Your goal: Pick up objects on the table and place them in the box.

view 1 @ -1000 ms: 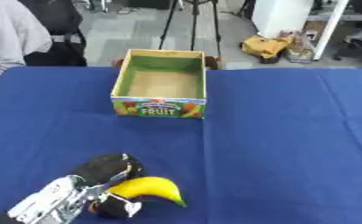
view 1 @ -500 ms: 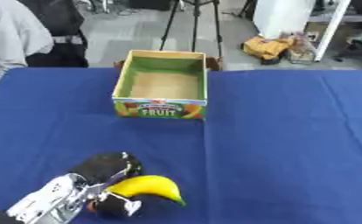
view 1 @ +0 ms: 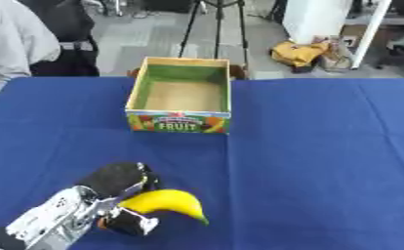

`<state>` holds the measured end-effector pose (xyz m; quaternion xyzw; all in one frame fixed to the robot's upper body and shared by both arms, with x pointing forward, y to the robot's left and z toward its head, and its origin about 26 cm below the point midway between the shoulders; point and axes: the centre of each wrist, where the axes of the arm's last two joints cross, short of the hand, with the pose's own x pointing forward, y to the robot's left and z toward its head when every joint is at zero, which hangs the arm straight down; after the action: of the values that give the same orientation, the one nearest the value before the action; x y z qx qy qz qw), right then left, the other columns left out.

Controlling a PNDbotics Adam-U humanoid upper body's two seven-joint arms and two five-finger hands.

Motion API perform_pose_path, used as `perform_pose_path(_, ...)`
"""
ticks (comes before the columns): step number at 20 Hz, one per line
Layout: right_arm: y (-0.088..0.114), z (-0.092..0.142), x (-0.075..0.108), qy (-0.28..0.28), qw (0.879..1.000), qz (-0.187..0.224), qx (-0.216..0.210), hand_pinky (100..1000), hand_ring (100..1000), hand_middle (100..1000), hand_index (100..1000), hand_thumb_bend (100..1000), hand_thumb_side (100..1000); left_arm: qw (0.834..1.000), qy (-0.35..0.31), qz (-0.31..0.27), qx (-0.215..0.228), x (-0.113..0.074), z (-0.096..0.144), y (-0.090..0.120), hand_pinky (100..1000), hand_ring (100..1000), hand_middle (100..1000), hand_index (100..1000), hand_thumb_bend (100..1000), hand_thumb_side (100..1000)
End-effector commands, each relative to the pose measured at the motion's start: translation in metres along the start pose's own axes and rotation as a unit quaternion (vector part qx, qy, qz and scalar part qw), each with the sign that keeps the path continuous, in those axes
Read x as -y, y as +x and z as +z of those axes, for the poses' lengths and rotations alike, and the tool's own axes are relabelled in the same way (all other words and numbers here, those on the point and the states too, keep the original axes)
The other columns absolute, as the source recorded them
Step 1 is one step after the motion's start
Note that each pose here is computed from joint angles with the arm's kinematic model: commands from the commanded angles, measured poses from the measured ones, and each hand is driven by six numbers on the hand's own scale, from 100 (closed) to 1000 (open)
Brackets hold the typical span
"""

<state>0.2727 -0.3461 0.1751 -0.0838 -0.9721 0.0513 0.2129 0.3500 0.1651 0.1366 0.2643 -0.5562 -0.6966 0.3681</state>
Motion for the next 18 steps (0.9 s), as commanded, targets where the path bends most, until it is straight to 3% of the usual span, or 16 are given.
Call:
perform_pose_path(1, 0.004, -0.006, 0.002, 0.004, 1.000, 0.002, 0.009, 868, 893, 574, 931, 100, 1000, 1.000, 0.018, -0.016, -0.001, -0.020, 0.007, -0.003, 180, 513, 485, 639, 168, 372)
perform_pose_path(18, 0.004, -0.004, 0.002, 0.006, 1.000, 0.002, 0.003, 869, 894, 573, 932, 100, 1000, 0.997, 0.059, -0.042, 0.008, -0.080, 0.015, 0.011, 169, 500, 472, 624, 164, 363)
